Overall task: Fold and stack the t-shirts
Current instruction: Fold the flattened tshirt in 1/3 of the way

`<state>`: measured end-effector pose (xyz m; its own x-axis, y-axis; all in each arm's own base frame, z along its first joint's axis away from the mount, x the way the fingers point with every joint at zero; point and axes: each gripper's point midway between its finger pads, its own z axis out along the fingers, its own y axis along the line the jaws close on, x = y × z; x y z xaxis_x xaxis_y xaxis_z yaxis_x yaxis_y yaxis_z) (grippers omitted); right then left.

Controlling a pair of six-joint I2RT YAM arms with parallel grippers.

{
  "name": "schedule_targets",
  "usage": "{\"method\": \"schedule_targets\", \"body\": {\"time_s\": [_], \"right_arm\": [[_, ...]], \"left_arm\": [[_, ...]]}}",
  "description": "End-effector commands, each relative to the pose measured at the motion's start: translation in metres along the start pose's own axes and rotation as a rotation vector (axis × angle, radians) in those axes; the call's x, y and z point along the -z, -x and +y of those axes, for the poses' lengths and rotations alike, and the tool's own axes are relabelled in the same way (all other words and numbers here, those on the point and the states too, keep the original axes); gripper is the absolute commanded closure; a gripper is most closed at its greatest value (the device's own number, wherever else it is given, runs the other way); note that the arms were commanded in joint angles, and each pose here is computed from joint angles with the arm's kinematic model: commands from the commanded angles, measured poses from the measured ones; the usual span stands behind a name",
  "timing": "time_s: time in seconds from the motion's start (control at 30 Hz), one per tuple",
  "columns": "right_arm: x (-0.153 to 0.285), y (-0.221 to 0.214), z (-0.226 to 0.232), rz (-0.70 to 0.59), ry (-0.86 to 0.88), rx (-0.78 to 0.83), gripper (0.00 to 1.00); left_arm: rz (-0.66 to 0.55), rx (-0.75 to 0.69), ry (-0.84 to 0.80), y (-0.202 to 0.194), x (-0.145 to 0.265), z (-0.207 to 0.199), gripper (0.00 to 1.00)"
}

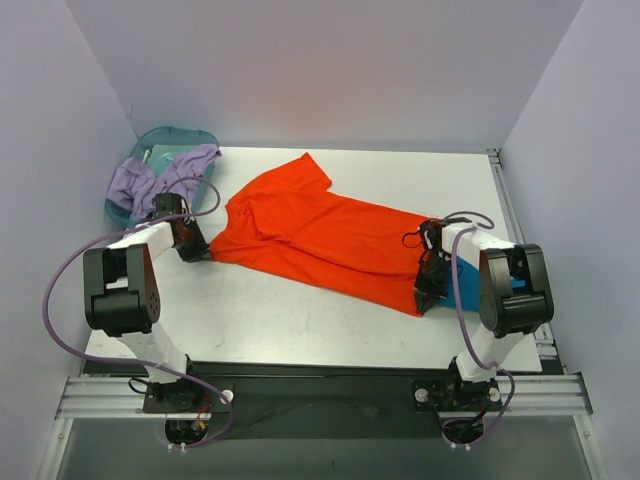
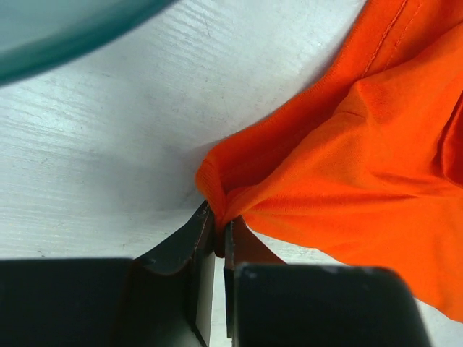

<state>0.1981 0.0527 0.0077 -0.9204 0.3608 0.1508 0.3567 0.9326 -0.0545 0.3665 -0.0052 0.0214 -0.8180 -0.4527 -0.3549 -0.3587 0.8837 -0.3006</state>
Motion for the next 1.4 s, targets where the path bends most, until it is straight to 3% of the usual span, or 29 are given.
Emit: {"method": "schedule_targets", "body": {"time_s": [0.0,0.37,0.67,0.8,0.83,0.87,0.9,0.93,1.07,1.37], "right_arm": [[0.010,-0.023,-0.019,0.050,-0.073,0.011,1.00],[0.020,-0.043,-0.030,0.090,-0.089,0.024,1.00],[0.014,-0.067,-0.040,0.131,-0.111,0.021,1.00],[0.017,-0.070,-0.040,0.120,-0.104,0.026,1.00],[0.018,-0.070,-0.039,0.118,-0.102,0.024,1.00],[0.019,-0.071,-0.039,0.116,-0.099,0.024,0.98],[0.022,-0.071,-0.038,0.107,-0.087,0.025,0.93],[0.024,-0.070,-0.037,0.099,-0.081,0.028,0.81],[0.039,-0.068,-0.029,0.064,-0.036,0.047,0.64],[0.058,-0.051,0.000,-0.032,0.099,0.104,0.60]], "left_arm": [[-0.071,-0.037,0.004,0.024,0.012,-0.003,1.00],[-0.071,-0.102,0.083,0.018,0.038,0.011,1.00],[0.015,-0.103,0.140,0.000,0.053,0.024,0.99],[0.029,-0.107,0.147,-0.010,0.065,0.026,0.82],[0.027,-0.114,0.159,-0.011,0.068,0.029,0.65],[0.037,-0.120,0.174,-0.014,0.073,0.032,0.59],[0.033,-0.130,0.183,-0.013,0.077,0.033,0.54],[0.023,-0.150,0.177,-0.012,0.082,0.032,0.47],[-0.021,-0.170,0.215,0.003,0.103,0.033,0.43],[-0.135,-0.151,0.021,0.007,0.124,-0.036,0.43]]}}
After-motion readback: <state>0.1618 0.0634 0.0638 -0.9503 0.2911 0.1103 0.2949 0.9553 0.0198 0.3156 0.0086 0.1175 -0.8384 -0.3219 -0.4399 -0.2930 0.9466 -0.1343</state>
